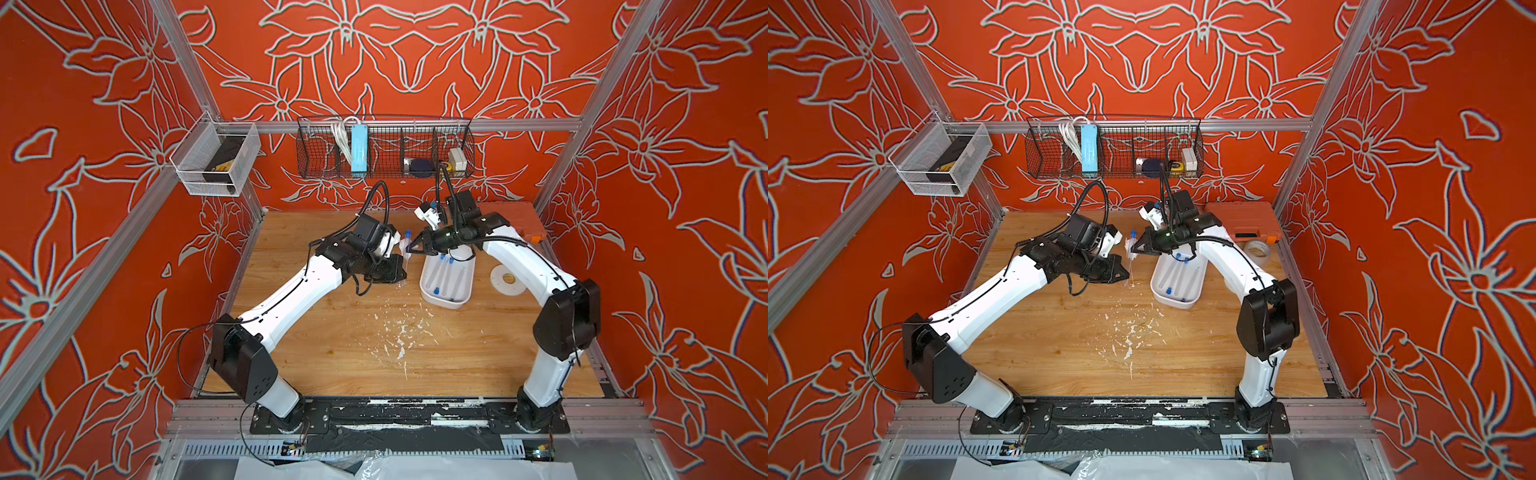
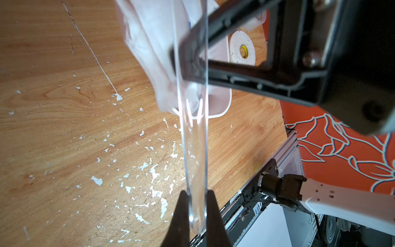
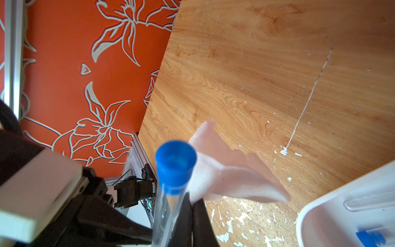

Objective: Wipe the exteriors of test tubes
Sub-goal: Wipe the dirt from the test tube.

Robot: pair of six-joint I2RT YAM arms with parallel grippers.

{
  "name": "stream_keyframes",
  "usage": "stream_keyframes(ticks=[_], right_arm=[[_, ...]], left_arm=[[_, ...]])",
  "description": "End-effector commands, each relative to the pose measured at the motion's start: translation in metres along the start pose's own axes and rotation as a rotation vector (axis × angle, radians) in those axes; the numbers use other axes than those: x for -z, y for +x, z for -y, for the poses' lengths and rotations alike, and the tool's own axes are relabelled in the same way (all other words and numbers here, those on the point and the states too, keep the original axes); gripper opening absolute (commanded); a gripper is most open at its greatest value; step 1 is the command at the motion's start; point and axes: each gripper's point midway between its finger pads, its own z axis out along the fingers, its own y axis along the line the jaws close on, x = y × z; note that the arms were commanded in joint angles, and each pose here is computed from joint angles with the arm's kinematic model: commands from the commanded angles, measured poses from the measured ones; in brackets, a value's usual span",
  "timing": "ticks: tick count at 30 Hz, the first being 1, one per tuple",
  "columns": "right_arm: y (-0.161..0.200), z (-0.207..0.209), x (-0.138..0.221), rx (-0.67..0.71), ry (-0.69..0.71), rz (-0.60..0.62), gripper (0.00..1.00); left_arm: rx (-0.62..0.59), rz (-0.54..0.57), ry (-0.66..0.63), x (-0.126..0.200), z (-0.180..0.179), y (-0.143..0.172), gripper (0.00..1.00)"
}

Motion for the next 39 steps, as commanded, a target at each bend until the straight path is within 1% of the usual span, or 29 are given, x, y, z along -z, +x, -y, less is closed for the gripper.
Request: stream_keyframes(ticks=[1, 9, 14, 24, 32, 39], right_arm=[[0.003, -0.025, 0.008, 0.049, -0.058, 0.034, 0.00], [0.025, -0.032, 0.008, 0.048, -0.090, 0.021, 0.00], [0.025, -0.035, 0.007, 0.050, -0.103, 0.029, 0.00], [0.002, -0.044, 0.012, 0.082, -0.122, 0.058, 0.00], [-0.015, -0.049, 0.013, 0.081, -0.148, 0.082, 0.00], [-0.047, -0.034, 0.018, 0.056, -0.151, 0.141, 0.00]], left_arm=[[-0.003, 0.036, 0.022, 0.004, 0.006, -0.016, 0.00], [-0.008, 0.041, 0.025, 0.004, 0.007, -0.022, 0.00], [-0.001, 0.033, 0.035, 0.005, 0.008, -0.019, 0.00], [0.014, 0.004, 0.019, 0.010, -0.002, 0.004, 0.00], [0.027, 0.009, 0.025, 0.015, -0.002, 0.010, 0.00], [0.031, 0.013, 0.049, 0.019, 0.003, 0.012, 0.00]])
